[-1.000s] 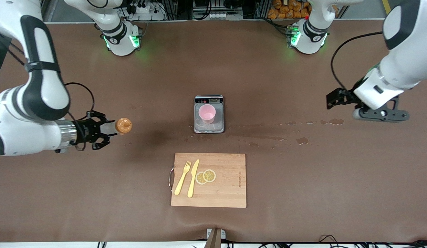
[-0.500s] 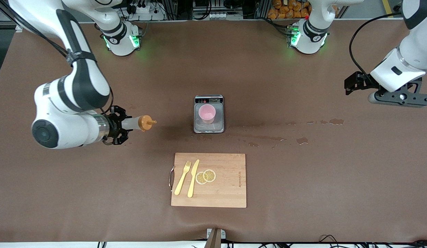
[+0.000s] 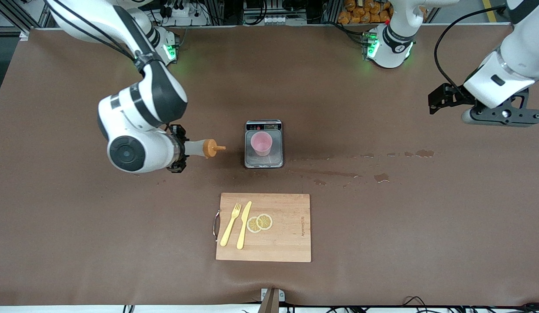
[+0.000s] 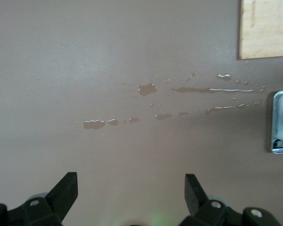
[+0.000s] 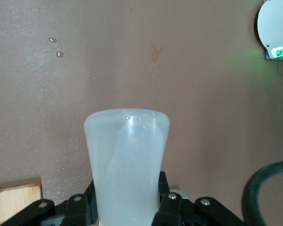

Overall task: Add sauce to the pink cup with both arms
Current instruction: 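Tilt the bottle over the pink cup with the right gripper to pour sauce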

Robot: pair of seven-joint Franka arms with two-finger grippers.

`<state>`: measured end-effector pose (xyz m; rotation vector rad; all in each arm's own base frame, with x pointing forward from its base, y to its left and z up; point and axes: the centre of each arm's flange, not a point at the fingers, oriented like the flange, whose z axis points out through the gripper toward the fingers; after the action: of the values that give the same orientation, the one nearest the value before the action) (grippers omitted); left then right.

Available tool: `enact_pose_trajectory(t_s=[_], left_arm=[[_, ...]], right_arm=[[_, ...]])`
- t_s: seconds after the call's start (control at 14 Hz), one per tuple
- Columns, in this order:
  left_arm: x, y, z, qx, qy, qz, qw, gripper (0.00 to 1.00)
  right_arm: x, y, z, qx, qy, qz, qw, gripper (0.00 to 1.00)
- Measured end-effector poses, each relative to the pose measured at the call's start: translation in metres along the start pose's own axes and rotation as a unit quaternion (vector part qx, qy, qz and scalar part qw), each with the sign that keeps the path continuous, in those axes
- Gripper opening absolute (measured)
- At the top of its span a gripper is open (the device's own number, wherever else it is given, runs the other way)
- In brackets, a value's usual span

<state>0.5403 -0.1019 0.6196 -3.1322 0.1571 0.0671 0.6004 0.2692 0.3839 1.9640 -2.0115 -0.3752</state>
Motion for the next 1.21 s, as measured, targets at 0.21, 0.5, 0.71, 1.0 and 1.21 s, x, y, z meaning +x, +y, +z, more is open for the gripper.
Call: enact_pose_trajectory(t_s=[0.21, 0.5, 0.71, 1.0, 1.21], left_arm=[[-0.001, -0.009, -0.011, -0.007, 0.009, -0.009, 1.000, 1.00], [-0.001, -0.008, -0.011, -0.007, 0.009, -0.032, 0.999, 1.00], [-0.001, -0.006, -0.011, -0.007, 0.008, -0.036, 0.999, 1.00], [-0.001, -0.006, -0.010, -0.007, 0.005, -0.036, 0.999, 1.00], [0.000, -0.006, -0.010, -0.007, 0.009, -0.035, 0.999, 1.00]], right_arm=[[-0.011, 0.000, 0.012, 0.000, 0.022, 0.010, 1.000, 0.49], [-0.036, 0.002, 0.037, 0.008, 0.079, 0.012, 0.997, 0.49], [-0.049, 0.005, 0.048, 0.017, 0.108, 0.014, 0.994, 0.49], [-0.063, 0.017, 0.057, 0.012, 0.149, 0.016, 0.989, 0.48], [-0.062, 0.028, 0.062, -0.011, 0.186, 0.023, 0.982, 0.48]])
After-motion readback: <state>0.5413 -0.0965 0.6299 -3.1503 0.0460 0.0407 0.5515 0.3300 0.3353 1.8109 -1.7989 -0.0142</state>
